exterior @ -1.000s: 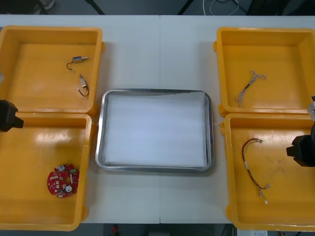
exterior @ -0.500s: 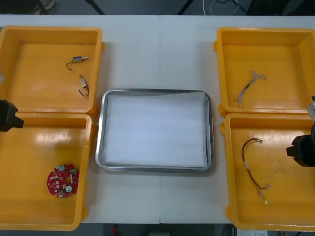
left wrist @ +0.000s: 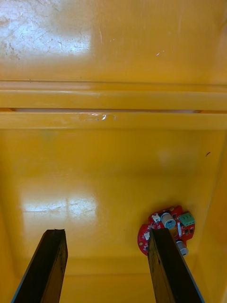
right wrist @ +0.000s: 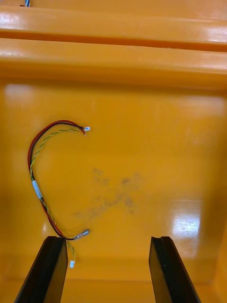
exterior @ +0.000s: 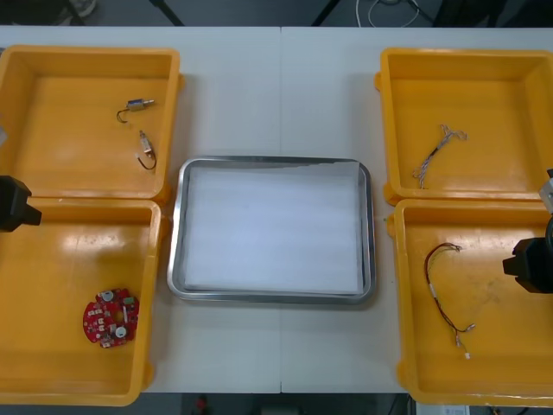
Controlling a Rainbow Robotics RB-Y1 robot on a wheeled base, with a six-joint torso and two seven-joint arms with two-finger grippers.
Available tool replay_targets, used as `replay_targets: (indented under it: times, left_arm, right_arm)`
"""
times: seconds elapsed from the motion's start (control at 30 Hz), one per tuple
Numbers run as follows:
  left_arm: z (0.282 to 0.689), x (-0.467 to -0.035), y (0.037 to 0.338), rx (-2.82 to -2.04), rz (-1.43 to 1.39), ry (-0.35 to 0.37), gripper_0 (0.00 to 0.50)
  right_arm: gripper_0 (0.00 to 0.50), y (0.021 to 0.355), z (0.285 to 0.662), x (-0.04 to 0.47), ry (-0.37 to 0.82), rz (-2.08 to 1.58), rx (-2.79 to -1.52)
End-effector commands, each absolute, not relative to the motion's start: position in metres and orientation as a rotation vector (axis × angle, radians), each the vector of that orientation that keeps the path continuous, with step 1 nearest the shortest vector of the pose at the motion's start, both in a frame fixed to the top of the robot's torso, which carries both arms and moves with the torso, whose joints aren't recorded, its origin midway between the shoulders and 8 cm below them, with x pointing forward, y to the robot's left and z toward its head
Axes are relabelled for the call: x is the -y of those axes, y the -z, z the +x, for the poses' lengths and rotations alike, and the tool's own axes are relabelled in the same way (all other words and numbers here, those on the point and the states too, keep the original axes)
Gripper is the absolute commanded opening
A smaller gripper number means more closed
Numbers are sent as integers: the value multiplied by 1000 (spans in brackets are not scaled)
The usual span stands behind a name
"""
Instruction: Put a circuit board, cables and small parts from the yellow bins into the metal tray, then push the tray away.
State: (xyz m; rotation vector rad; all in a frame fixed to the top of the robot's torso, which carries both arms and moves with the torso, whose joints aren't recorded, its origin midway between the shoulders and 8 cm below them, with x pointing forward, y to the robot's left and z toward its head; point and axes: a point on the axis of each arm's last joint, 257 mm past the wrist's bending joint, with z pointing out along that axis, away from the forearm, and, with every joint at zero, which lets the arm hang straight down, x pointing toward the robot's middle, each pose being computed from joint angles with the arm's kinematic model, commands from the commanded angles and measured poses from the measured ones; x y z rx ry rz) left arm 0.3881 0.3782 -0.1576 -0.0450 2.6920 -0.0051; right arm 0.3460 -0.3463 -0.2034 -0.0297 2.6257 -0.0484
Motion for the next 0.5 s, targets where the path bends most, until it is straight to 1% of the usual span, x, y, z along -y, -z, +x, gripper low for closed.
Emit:
replay_targets:
  times: [0.03,0.5]
  left_arm:
    - [383,-396,145,-2671,6,-87,500]
    - [383,-396,145,-2671,6,-87,500]
  right_arm:
    - [500,193,342,359,96,-12,-2605]
    - [500,193,342,359,96,-12,-2605]
